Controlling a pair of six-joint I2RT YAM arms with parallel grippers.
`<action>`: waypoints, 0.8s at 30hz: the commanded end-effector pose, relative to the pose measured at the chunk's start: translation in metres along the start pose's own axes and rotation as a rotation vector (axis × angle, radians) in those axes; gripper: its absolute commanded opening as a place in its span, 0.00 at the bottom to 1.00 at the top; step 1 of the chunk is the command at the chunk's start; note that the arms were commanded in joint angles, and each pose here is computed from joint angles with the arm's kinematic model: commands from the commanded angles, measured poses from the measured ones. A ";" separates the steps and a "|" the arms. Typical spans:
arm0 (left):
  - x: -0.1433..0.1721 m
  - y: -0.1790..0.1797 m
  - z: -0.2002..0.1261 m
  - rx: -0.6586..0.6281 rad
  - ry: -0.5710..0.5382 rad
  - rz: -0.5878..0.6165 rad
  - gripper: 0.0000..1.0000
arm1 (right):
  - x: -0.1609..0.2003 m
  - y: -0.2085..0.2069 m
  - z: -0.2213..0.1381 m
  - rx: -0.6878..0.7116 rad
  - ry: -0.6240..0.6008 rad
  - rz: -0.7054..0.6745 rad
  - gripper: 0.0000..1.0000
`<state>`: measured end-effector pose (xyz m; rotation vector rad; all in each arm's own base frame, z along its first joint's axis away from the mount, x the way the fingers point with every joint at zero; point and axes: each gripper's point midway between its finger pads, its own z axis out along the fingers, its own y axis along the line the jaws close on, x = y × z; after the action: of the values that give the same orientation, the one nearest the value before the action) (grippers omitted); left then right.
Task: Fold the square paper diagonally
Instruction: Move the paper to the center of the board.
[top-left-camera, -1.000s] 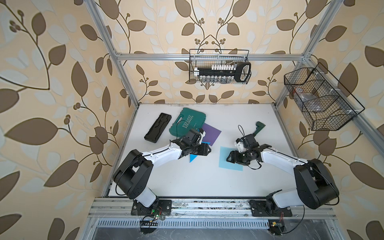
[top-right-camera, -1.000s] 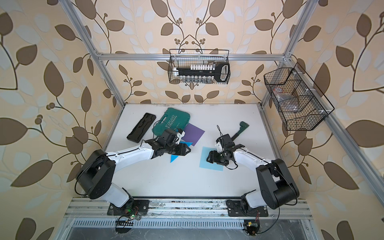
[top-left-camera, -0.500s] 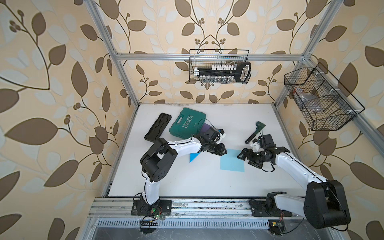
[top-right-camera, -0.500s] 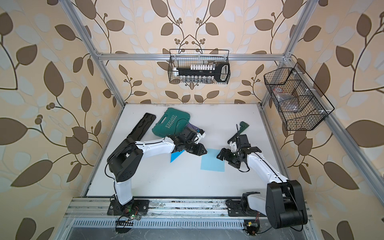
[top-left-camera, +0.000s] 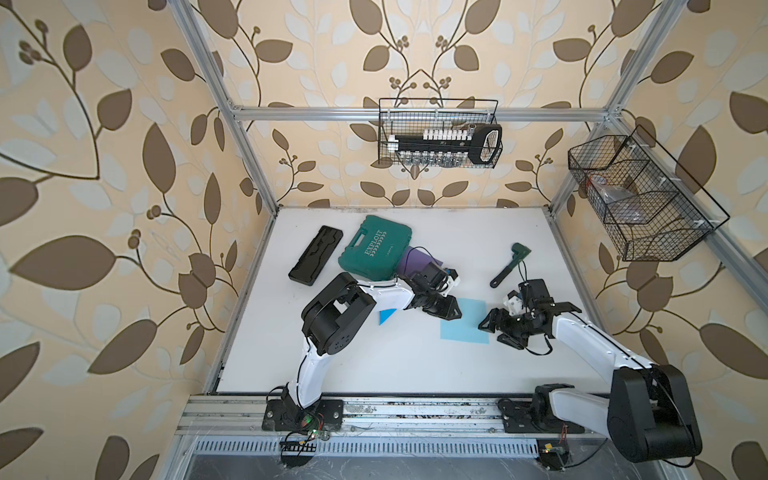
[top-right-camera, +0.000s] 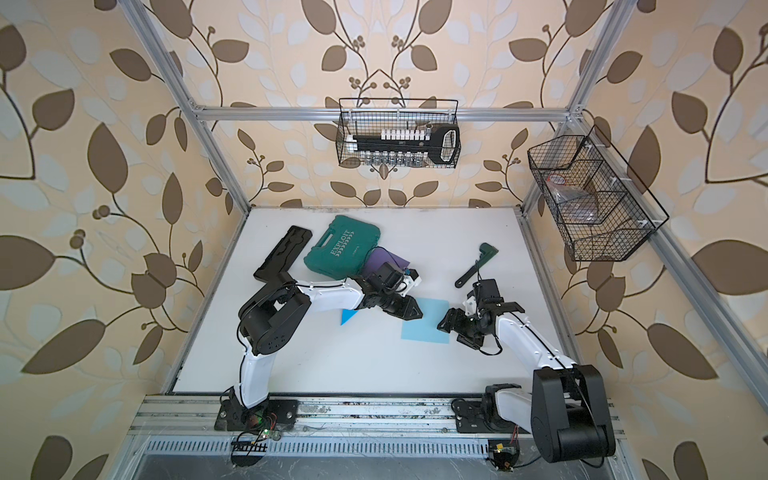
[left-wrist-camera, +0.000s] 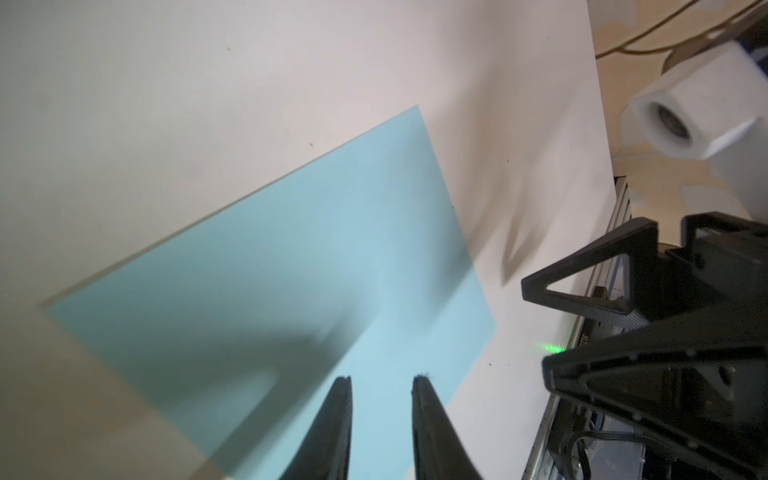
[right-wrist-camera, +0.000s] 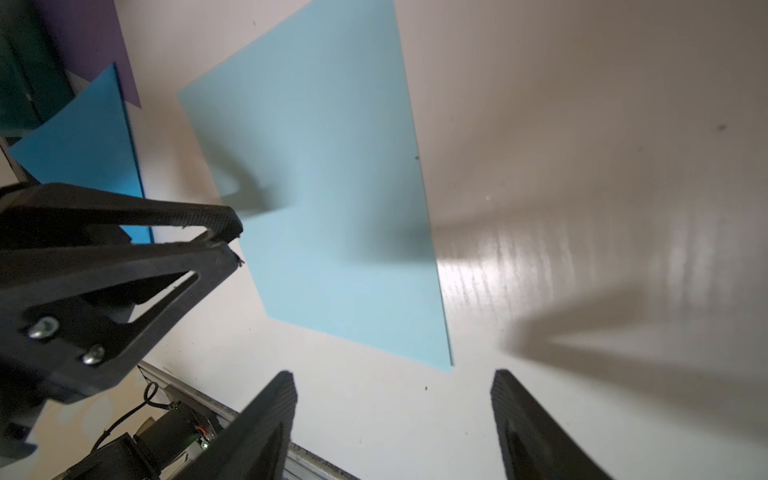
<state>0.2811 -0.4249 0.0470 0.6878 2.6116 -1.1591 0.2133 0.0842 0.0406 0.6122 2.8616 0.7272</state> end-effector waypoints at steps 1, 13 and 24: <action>-0.007 -0.009 0.005 0.028 -0.007 0.032 0.27 | 0.011 -0.009 0.002 0.029 0.037 0.037 0.72; -0.009 -0.009 0.005 0.031 -0.003 0.021 0.28 | 0.028 -0.003 0.013 -0.040 0.140 0.085 0.61; -0.001 0.007 0.015 -0.018 0.040 0.005 0.27 | 0.015 -0.007 0.012 -0.003 0.085 0.082 0.62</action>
<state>0.2823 -0.4298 0.0401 0.7070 2.6344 -1.1454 0.1942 0.0940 0.0257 0.6979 2.9501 0.8170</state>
